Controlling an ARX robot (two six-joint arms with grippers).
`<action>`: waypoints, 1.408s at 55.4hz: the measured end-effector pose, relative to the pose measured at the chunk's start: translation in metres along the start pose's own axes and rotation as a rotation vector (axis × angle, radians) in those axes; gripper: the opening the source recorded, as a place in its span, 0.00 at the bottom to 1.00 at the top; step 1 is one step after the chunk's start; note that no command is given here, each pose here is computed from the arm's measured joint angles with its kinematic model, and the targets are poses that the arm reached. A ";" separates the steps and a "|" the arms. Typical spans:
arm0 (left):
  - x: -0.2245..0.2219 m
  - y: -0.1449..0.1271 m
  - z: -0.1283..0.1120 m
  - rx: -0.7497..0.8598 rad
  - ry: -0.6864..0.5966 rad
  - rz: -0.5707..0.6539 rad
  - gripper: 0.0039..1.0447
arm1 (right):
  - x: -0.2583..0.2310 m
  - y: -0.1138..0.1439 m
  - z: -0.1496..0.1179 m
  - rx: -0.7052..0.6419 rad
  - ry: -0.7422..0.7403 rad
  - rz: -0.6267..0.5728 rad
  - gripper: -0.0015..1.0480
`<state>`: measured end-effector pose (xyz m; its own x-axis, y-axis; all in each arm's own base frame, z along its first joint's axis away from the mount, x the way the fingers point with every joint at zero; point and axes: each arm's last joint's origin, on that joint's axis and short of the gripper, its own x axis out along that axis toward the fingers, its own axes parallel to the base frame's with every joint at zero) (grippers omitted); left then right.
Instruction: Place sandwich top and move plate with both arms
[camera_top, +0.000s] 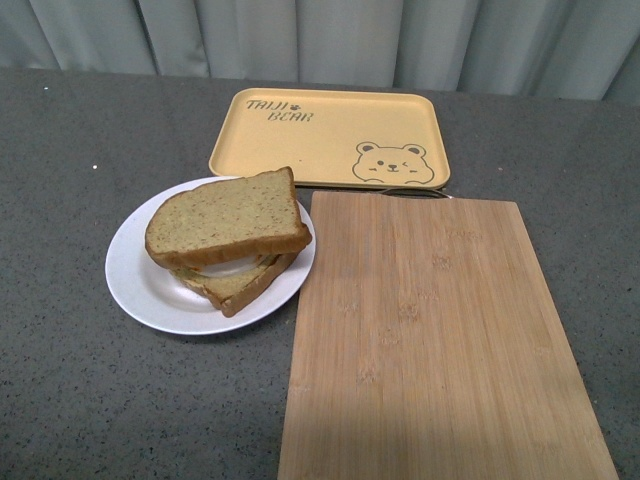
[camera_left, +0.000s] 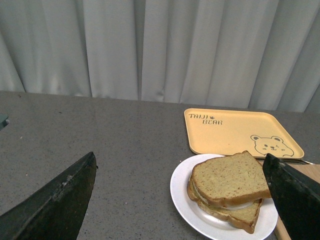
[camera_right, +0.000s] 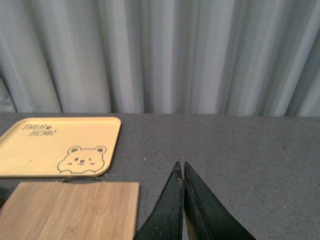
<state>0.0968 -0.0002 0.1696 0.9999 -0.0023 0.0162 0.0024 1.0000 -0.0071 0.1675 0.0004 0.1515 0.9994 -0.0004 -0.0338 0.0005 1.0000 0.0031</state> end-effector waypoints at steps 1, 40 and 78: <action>0.000 0.000 0.000 0.000 0.000 0.000 0.94 | -0.002 0.000 0.001 0.000 0.006 0.001 0.01; 0.000 0.000 0.000 0.000 0.000 0.000 0.94 | -0.040 0.000 0.014 0.000 -0.035 0.002 0.01; 0.000 0.000 0.000 0.000 0.000 0.000 0.94 | -0.057 0.000 0.014 0.000 -0.041 0.004 0.01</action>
<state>0.0968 -0.0002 0.1696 0.9999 -0.0019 0.0162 0.0020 1.0000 -0.0071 0.1109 0.0003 0.1679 1.0000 0.0038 0.0074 -0.0038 1.0000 0.0036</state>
